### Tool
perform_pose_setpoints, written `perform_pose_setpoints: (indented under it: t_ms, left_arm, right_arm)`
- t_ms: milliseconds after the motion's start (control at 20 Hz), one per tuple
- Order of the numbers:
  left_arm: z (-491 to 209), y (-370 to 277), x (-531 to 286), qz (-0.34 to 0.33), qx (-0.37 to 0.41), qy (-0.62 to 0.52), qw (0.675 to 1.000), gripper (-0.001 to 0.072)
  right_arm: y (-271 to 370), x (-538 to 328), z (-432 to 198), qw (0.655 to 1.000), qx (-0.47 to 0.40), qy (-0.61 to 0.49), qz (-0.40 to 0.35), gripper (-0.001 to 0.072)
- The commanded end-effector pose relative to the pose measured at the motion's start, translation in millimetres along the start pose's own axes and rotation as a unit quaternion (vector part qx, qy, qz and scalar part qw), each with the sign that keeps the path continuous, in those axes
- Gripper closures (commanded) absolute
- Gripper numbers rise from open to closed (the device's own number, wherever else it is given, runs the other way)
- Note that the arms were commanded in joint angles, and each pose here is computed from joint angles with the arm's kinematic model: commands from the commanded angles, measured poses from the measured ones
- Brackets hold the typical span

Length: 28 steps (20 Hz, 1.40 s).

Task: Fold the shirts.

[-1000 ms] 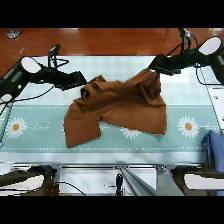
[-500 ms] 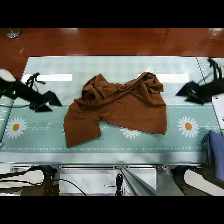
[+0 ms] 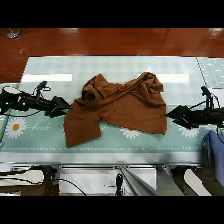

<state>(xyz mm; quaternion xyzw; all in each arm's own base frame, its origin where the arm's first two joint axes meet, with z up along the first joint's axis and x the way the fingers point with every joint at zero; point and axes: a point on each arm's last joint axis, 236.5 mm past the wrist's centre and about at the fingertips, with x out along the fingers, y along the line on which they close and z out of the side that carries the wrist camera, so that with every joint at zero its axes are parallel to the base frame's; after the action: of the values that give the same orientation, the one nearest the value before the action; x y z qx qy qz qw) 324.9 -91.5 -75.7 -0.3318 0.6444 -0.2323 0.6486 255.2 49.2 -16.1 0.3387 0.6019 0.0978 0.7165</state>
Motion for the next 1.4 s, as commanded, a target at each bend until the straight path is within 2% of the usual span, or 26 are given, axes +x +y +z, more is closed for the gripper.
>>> perform_pose_setpoints:
  t_ms: [0,50,100,400,650,1050,1100,1150,1200,1250,1350]
  left_arm:
    - [-2,-18,23,-0.022,0.028,0.01,0.999,0.0034]
    - [-4,-19,27,-0.022,0.033,0.017,0.999,0.0318]
    - [-5,-19,29,-0.022,0.034,0.019,0.999,0.0696]
    - [-5,-20,29,-0.023,0.038,0.02,0.999,0.0685]
    - [-8,-21,29,-0.025,0.036,0.024,0.999,0.0685]
    - [-8,-22,29,-0.026,0.036,0.026,0.999,0.0685]
    - [-8,-22,29,-0.026,0.036,0.026,0.999,0.0685]
    - [-8,-22,29,-0.027,0.036,0.026,0.999,0.0685]
    - [-8,-23,28,-0.029,0.035,0.025,0.999,0.0685]
    - [-5,-28,28,-0.038,0.029,0.019,0.999,0.0685]
    - [10,-53,18,-0.075,0.031,-0.015,0.997,0.0685]
  right_arm:
    - [-20,2,-12,0.999,0.006,0.014,-0.037,0.0092]
    - [-34,0,-18,0.997,0.012,0.027,-0.067,0.0091]
    - [-45,-2,-25,0.995,0.018,0.041,-0.092,0.0091]
    - [-56,-4,-36,0.991,0.028,0.065,-0.113,0.0091]
    - [-52,35,-48,0.984,0.004,0.139,-0.115,0.0091]
    - [-27,87,-21,0.987,0.006,0.132,-0.094,0.0095]
    - [-26,93,-24,0.986,0.002,0.137,-0.099,0.0124]
    - [-25,98,-28,0.985,-0.004,0.144,-0.1,0.0337]
    - [-22,101,-30,0.984,-0.018,0.148,-0.097,0.0661]
    - [-12,99,-27,0.984,-0.043,0.15,-0.084,0.069]
    - [15,82,-11,0.984,-0.079,0.15,-0.064,0.0691]
